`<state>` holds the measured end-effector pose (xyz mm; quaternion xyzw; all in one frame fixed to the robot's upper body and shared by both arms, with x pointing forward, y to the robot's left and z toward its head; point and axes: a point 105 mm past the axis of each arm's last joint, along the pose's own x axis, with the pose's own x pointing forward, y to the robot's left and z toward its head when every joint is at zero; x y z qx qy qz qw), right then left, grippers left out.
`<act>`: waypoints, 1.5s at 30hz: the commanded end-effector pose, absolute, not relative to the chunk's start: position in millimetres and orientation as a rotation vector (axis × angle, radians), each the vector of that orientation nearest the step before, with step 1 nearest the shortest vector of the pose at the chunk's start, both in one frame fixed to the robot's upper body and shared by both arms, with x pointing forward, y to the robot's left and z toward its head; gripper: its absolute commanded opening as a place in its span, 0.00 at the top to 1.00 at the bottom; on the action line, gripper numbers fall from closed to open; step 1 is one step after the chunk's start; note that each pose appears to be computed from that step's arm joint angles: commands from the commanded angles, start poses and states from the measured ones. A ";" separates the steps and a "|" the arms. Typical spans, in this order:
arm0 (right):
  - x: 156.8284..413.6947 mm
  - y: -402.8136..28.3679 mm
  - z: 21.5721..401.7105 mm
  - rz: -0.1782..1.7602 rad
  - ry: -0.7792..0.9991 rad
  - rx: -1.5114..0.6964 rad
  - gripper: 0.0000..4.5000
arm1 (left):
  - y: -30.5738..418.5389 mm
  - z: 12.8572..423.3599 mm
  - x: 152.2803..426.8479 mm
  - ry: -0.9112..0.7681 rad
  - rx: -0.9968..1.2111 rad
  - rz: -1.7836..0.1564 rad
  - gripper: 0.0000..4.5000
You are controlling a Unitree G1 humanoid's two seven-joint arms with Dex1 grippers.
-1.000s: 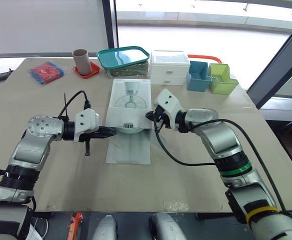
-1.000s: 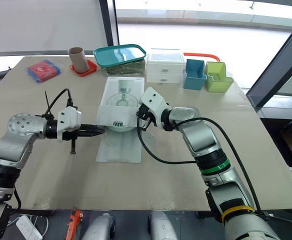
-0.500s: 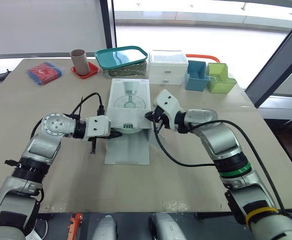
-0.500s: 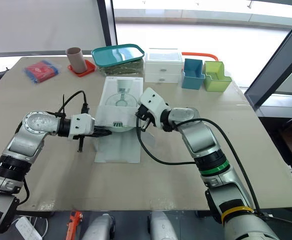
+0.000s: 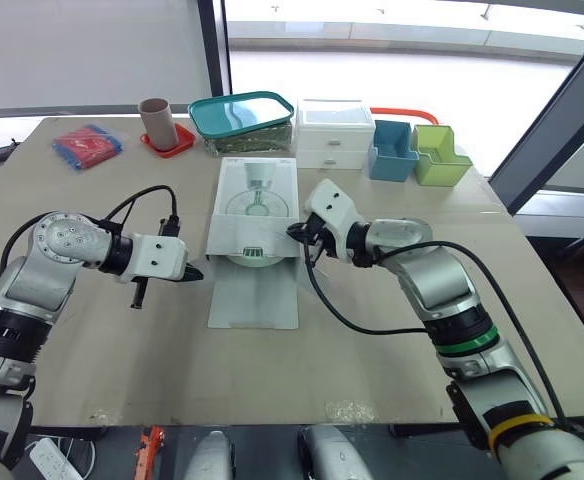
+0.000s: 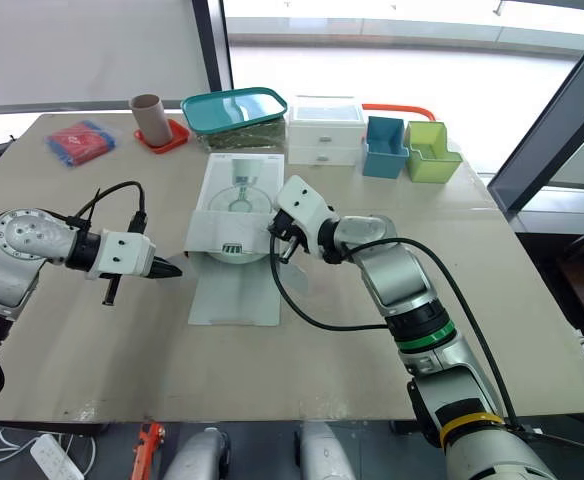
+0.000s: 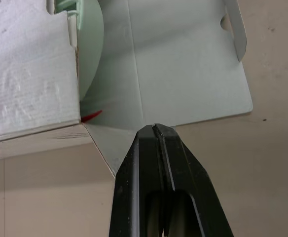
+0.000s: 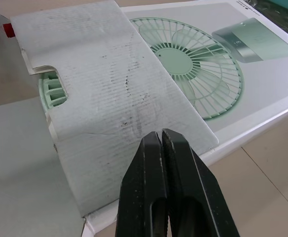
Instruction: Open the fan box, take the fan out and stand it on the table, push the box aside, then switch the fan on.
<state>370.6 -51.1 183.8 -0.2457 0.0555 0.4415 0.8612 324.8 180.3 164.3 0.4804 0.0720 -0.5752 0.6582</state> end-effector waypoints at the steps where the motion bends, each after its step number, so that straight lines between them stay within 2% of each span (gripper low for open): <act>1: 370.0 -48.5 182.1 0.932 0.117 -0.526 0.98 | 194.1 173.5 326.8 0.184 1.111 -1.253 1.00; 8: 370.0 -49.2 183.2 0.933 0.115 -0.532 0.98 | 211.6 160.0 345.6 0.251 1.186 -1.142 1.00; 13: 370.3 -50.2 183.8 0.931 0.115 -0.536 0.98 | 195.7 165.6 362.1 0.141 1.084 -1.075 1.00; 16: 369.7 -50.5 184.1 0.931 0.116 -0.537 0.98 | 197.3 157.1 371.1 0.150 1.150 -1.024 1.00; 24: 369.6 -51.7 185.8 0.929 0.111 -0.541 0.98 | 185.6 166.7 395.6 0.033 1.095 -0.902 1.00; 31: 369.8 -51.8 186.5 0.929 0.109 -0.543 0.98 | 176.0 169.8 399.6 -0.015 1.003 -0.899 1.00; 45: 370.4 -51.4 187.1 0.933 0.110 -0.544 0.98 | 169.1 163.9 395.2 -0.019 0.970 -0.935 1.00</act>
